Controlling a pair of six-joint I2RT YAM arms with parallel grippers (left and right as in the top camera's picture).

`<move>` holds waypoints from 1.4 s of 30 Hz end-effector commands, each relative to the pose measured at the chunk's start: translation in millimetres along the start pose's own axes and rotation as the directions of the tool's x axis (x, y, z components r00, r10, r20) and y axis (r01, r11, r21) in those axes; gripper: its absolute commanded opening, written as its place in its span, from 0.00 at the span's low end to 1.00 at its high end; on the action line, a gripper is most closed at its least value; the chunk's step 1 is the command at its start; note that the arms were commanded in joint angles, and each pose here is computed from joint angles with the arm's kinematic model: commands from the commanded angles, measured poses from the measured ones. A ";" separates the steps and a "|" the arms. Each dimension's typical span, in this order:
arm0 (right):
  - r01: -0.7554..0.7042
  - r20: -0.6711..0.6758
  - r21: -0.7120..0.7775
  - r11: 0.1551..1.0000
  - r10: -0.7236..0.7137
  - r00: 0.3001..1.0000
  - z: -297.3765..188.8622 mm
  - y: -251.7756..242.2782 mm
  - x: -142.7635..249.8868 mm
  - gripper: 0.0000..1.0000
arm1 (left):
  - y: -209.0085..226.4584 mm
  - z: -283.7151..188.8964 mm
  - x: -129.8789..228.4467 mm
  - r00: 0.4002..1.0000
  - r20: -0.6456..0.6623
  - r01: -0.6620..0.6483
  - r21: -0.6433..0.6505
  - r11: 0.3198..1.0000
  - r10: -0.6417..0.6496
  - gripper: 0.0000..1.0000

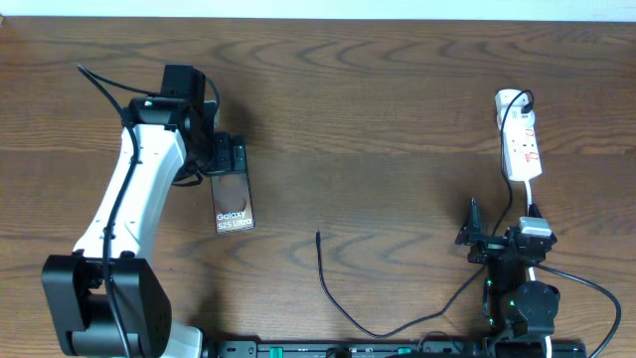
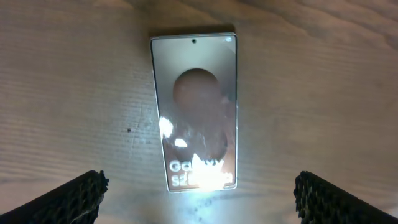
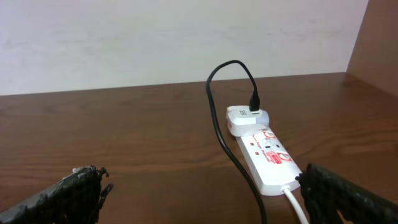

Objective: Plug charger to phone and switch on socket
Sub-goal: 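Move the left gripper over the silver phone, then lower the left gripper and close it on the phone's long edges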

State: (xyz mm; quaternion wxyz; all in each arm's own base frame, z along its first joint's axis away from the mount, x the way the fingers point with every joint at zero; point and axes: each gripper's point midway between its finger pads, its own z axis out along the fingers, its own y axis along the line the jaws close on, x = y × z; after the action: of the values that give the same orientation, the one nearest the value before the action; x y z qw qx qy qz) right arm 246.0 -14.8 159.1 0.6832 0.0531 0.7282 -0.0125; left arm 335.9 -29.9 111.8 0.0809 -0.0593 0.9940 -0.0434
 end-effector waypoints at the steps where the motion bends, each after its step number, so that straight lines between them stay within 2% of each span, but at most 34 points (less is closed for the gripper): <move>1: -0.012 0.000 -0.013 1.000 0.012 1.000 -0.3 2.9 0.3 0.99 | 8.6 15.7 8.4 0.999 -0.018 0.038 -0.038 0.999 -0.038 0.98; 17: -0.012 0.000 -0.013 1.000 0.012 1.000 -0.3 2.9 0.3 0.99 | 8.4 59.6 37.8 0.997 -0.063 0.036 -0.005 0.999 -0.036 0.98; 29: -0.012 0.000 -0.013 1.000 0.012 1.000 -0.3 2.9 0.4 0.99 | -8.1 70.9 34.9 0.999 -0.030 -0.016 0.011 1.000 0.017 0.98; 42: -0.012 0.000 -0.013 1.000 0.012 1.000 -0.3 2.9 0.3 0.99 | -4.5 92.8 30.5 0.998 -0.045 0.040 -0.014 0.999 -0.040 0.98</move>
State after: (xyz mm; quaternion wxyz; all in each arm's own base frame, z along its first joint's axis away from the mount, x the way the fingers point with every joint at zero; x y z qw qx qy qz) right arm 246.0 -14.7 159.1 0.6832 0.0529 0.7282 -0.0123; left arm 323.3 -47.2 20.7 0.0616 -0.0705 0.9945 -0.0466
